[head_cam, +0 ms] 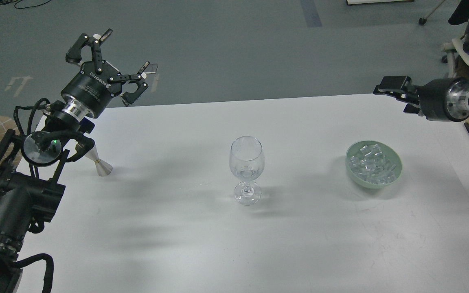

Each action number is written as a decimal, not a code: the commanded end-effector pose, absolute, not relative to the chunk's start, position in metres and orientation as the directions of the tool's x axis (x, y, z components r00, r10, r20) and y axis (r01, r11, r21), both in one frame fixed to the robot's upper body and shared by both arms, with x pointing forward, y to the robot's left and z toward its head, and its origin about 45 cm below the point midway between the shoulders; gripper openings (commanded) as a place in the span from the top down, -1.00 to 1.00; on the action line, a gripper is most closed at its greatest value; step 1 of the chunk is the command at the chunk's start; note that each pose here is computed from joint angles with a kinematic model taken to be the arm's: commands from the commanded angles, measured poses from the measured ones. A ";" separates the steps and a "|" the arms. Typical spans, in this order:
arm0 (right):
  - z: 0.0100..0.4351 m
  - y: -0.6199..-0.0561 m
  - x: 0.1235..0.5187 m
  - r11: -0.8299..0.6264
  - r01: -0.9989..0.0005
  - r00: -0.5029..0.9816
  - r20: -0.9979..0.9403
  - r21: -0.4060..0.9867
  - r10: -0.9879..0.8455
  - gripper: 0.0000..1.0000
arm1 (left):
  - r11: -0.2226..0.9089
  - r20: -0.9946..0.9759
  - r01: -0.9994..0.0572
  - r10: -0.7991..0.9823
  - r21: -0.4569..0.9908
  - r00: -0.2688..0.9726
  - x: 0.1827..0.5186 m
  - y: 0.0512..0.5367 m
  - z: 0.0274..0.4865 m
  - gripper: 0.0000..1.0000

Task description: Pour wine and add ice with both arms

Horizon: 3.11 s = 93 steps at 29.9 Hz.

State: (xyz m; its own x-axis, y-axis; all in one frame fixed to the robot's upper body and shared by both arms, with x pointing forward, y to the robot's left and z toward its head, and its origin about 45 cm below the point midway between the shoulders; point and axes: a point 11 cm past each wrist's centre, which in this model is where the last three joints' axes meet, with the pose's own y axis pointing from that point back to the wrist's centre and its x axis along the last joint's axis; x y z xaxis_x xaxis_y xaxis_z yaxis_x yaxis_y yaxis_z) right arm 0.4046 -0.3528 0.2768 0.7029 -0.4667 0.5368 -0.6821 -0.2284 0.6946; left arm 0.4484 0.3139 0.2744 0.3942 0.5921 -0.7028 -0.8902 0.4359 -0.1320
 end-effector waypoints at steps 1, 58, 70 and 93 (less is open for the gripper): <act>0.275 -0.350 0.395 -0.245 -0.663 0.723 0.521 0.707 -0.453 -0.99 | 0.435 -0.705 -0.891 0.593 -0.128 0.390 0.447 0.315 0.272 -0.96; 0.170 -0.330 0.358 -0.161 -0.585 0.811 0.575 0.795 -0.106 -0.20 | 0.424 -0.710 -0.897 0.594 -0.125 0.379 0.445 0.318 0.268 -0.96; 0.156 -0.325 0.357 -0.162 -0.566 0.824 0.555 0.808 -0.111 -0.14 | 0.424 -0.710 -0.898 0.595 -0.121 0.377 0.445 0.318 0.267 -0.96; 0.158 -0.325 0.355 -0.171 -0.538 0.843 0.529 0.825 -0.101 1.00 | 0.423 -0.710 -0.898 0.596 -0.121 0.376 0.445 0.318 0.266 -0.96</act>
State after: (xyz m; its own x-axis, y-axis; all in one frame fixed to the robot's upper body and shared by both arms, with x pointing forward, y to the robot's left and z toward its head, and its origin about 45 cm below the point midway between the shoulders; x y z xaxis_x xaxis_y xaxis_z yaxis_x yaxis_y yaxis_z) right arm 0.3537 -0.3249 0.1546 0.8453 -0.1017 0.5245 -0.5342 -0.1670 0.8287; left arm 0.4447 0.3181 0.2660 0.3756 0.5949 -0.7106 -0.8980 0.4231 -0.1205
